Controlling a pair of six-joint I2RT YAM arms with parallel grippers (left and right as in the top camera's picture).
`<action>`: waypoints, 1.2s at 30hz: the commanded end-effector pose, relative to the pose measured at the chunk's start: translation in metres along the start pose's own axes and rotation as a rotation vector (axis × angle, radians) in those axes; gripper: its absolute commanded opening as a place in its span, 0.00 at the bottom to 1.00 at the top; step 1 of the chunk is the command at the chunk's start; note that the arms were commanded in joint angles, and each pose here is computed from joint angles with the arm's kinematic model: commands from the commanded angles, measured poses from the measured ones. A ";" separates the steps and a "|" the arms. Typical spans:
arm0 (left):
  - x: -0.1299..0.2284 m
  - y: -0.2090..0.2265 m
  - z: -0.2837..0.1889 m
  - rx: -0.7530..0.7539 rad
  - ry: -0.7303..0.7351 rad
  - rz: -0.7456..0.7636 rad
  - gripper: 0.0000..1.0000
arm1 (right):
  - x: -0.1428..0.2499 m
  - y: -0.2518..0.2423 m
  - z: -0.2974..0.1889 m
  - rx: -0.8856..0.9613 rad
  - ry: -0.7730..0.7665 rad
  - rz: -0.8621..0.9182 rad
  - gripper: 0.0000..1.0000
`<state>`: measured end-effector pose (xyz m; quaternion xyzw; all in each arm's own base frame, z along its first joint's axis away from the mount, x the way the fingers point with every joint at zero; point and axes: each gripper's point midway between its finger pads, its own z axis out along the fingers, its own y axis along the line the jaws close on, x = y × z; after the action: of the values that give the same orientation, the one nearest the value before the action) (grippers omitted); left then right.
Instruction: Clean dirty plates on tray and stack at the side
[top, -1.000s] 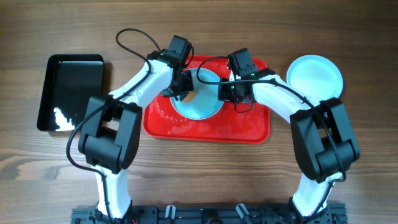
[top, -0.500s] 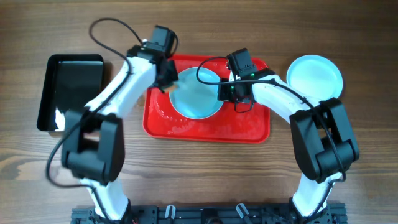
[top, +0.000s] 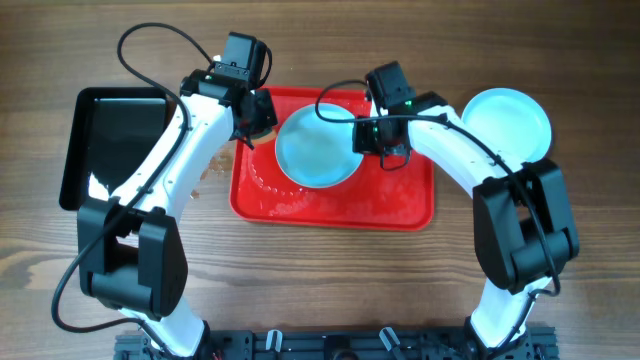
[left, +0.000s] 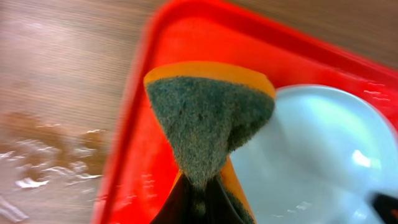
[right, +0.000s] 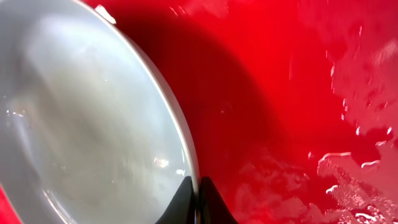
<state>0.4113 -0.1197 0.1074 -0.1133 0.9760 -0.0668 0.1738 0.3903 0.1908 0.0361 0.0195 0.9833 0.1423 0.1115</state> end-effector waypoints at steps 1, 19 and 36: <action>0.021 -0.051 -0.005 0.247 0.096 0.051 0.04 | -0.003 0.007 -0.010 -0.004 -0.015 -0.020 0.04; 0.074 -0.068 0.071 0.172 0.270 0.088 0.04 | 0.021 0.004 0.004 0.029 0.030 0.022 0.04; 0.028 0.005 0.074 -0.239 0.034 0.132 0.04 | 0.024 -0.004 0.013 0.067 0.046 0.041 0.04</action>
<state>0.4039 -0.1561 0.0283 -0.0611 0.9904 -0.0087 0.1234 0.3711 0.1987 0.0259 0.0304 0.9870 0.1303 0.0894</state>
